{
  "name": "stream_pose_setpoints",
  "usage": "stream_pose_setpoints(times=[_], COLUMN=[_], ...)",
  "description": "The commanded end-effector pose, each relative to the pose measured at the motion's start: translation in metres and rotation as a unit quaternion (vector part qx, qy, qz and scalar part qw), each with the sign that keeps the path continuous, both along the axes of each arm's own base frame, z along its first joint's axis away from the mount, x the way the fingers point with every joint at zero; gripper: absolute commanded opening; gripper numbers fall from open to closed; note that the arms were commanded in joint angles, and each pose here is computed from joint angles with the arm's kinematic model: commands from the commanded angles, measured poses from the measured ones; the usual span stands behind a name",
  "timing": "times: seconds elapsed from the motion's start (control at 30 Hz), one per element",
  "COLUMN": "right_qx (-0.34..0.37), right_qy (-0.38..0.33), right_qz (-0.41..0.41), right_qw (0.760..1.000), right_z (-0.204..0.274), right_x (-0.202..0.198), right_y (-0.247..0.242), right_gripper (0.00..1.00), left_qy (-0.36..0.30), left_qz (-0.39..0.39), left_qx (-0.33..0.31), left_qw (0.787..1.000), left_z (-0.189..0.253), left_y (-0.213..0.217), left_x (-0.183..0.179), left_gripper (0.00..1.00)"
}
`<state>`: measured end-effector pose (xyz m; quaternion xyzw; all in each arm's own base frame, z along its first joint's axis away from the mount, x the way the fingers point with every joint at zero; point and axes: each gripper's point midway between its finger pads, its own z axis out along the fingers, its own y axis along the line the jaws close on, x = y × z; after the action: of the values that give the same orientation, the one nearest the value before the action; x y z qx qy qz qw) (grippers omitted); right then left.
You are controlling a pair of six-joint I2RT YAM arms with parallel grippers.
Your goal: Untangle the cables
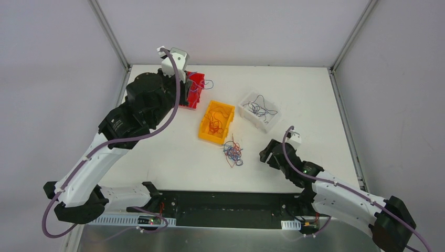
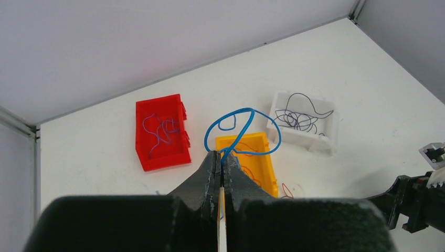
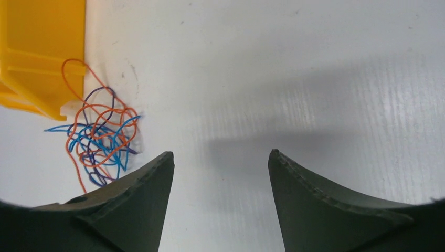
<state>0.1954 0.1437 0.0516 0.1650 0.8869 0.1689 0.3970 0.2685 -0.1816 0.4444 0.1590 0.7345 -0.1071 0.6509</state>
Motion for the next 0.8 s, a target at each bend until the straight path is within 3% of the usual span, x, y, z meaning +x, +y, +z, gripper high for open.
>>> stream_pose_setpoints(times=[0.0,0.17,0.3,0.43,0.77], right_qx=[0.007,0.020,0.020,0.036,0.051], right_qy=[-0.031,-0.067,-0.081,-0.091,-0.125], right_qz=[0.079,0.143,0.162,0.172,0.175], right_qw=[0.996,0.987,0.983,0.980,0.975], right_z=[0.030,0.057,0.068,0.077,0.101], right_x=[0.007,0.013,0.018,0.017,0.013], right_y=[0.027,0.052,0.062,0.068,0.062], right_gripper=[0.72,0.76,0.77,0.77,0.77], left_qy=[-0.019,-0.012,0.036,0.046,0.094], left_qz=[0.005,0.045,0.092,0.147,0.193], left_qx=[0.023,0.046,-0.013,-0.030,-0.104], left_qw=[1.000,0.998,0.995,0.988,0.971], left_z=[0.006,-0.003,-0.028,-0.050,-0.120], left_y=[0.008,0.016,0.039,0.058,0.087], left_x=[0.001,0.018,0.057,0.093,0.195], left_gripper=[0.00,0.00,0.00,0.00,0.00])
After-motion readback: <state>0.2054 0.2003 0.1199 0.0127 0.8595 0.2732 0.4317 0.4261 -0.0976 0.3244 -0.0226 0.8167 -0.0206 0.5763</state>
